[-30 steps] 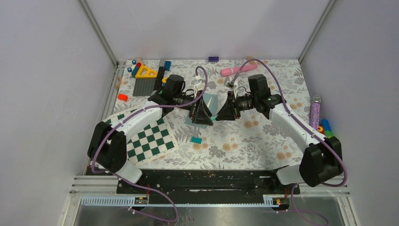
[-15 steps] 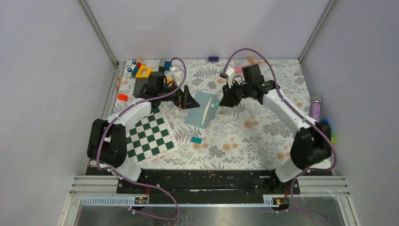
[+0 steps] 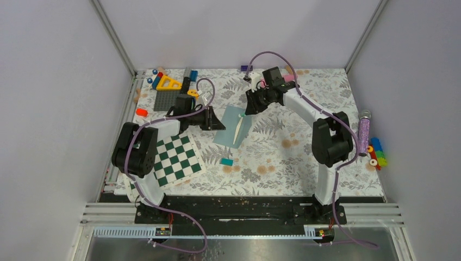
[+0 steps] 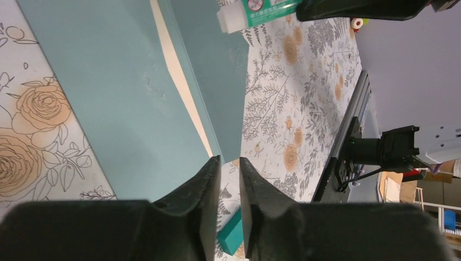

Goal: Place the letter into the envelope and seal it
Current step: Paint the envelope at the center of the board.

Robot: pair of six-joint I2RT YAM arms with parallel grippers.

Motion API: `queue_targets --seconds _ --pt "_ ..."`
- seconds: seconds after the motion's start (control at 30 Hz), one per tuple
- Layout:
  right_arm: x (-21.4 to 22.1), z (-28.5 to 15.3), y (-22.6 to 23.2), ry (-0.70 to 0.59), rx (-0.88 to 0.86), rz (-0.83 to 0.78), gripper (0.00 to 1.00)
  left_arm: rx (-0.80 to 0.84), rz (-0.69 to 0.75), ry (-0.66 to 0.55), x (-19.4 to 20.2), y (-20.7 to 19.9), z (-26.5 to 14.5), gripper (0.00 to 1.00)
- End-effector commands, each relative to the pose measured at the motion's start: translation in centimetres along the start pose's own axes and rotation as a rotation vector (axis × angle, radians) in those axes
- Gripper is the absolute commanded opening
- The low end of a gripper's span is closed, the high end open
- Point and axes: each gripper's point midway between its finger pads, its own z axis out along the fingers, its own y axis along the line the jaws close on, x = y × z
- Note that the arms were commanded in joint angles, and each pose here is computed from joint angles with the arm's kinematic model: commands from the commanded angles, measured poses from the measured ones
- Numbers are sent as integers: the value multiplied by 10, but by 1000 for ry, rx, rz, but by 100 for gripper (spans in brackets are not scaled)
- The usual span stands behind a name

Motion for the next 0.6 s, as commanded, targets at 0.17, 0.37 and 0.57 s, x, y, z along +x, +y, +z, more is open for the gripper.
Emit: queue_targets --seconds 0.17,0.37,0.57 --pt "-10 24 11 84 56 27 0 -41 -19 -34 -5 18 8 7" --pt "-8 21 4 207 187 74 0 -170 -65 -4 5 46 9 0" --pt "-4 22 -1 294 244 110 0 -218 -88 1 11 57 10 0"
